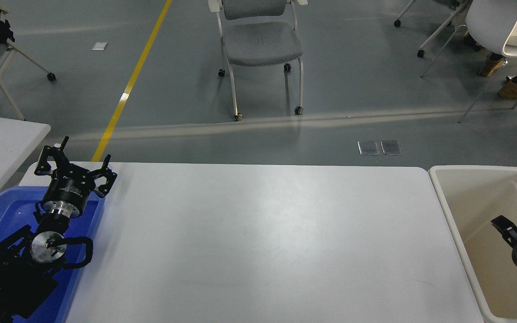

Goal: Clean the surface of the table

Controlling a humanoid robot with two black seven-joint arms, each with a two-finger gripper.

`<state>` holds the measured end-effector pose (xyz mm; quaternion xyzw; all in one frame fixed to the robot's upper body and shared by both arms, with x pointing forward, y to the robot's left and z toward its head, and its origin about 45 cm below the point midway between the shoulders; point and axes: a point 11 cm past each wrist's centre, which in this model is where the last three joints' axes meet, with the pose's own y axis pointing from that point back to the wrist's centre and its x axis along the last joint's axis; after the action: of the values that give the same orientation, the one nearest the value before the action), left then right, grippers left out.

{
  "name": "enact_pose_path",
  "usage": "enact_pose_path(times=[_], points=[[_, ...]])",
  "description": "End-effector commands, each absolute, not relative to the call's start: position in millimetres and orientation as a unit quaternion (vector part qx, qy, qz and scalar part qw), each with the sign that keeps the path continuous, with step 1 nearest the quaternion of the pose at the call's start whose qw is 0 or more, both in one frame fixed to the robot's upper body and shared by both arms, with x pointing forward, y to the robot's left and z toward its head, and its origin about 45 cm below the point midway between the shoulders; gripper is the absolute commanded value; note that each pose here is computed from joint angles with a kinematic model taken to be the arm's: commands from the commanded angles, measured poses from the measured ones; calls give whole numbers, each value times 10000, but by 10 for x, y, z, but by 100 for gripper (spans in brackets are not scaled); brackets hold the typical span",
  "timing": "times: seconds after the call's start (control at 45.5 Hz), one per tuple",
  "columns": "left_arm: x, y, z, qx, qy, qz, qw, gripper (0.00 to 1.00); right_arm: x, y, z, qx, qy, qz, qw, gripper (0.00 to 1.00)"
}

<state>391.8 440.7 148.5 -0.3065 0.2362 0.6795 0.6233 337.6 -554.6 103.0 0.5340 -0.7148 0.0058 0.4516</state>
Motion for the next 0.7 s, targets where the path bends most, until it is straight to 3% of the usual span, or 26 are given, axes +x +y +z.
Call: enact_pose_path(times=[0.0,0.396,0.681], points=[[3917,4409,1484,-3063,2362,6799,6230,100,3786,-5573,1541,4925,-8312,-381,2553,98],[3919,4405,1485,-3067,2363,6793,6234,100,4188,-5589,2204,4760,-8683,-265,1372,98],[3916,4416,1487,-3061,2356,6802,6230,100,4352,-5498,2409,4628,-8791,-1013,-523,98]])
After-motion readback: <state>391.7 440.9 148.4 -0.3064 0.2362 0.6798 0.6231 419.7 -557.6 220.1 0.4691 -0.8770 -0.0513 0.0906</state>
